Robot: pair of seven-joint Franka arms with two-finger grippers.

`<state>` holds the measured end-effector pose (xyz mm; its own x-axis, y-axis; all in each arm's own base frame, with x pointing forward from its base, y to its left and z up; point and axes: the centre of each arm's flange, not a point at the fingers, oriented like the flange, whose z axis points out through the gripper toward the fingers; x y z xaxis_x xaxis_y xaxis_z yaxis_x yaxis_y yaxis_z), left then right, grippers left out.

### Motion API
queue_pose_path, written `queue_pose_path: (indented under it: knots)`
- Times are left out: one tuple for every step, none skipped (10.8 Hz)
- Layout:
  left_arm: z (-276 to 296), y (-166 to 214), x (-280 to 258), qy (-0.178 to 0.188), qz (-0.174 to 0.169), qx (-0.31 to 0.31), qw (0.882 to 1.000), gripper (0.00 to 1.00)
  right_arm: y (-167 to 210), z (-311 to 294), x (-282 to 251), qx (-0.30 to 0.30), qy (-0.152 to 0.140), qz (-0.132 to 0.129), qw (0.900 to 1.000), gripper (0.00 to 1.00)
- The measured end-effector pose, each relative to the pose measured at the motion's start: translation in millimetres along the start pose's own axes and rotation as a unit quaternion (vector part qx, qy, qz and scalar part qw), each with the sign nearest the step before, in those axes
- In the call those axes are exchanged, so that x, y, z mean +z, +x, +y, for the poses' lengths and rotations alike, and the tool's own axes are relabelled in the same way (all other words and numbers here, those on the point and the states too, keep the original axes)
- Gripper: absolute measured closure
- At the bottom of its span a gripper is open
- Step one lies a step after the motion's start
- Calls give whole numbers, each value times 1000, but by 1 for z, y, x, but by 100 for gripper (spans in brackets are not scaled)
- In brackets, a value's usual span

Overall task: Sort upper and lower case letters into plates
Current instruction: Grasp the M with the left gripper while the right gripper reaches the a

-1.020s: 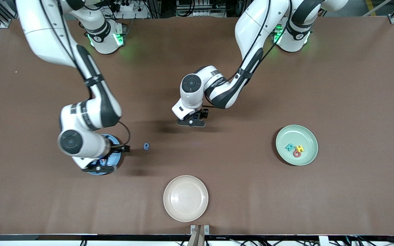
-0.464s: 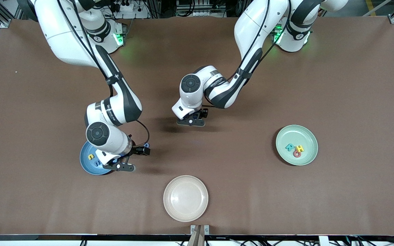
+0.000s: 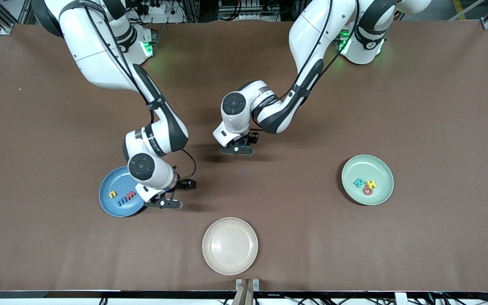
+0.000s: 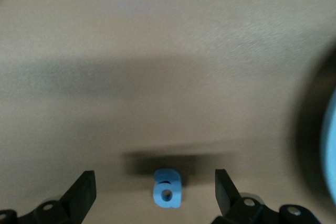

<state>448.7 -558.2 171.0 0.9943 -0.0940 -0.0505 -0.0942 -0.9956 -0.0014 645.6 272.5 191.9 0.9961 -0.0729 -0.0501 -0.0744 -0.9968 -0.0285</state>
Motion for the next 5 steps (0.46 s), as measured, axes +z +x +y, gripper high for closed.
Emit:
queue_pose_path:
  knots:
    - [0,0,0,0,0,0,1000,41,-4,2,8,0,3,9,1000,0]
    - [-1,2,-1,-1,1,-1,1000,44,-8,5,17,1,4,12,1000,0]
    - [-2,3,-1,-1,1,-2,1000,46,-11,7,20,2,3,11,1000,0]
    - [-2,4,-2,-1,1,-3,1000,48,-12,8,19,2,3,11,1000,0]
    - [-3,5,-2,-1,2,-4,1000,51,-13,8,16,2,3,11,1000,0]
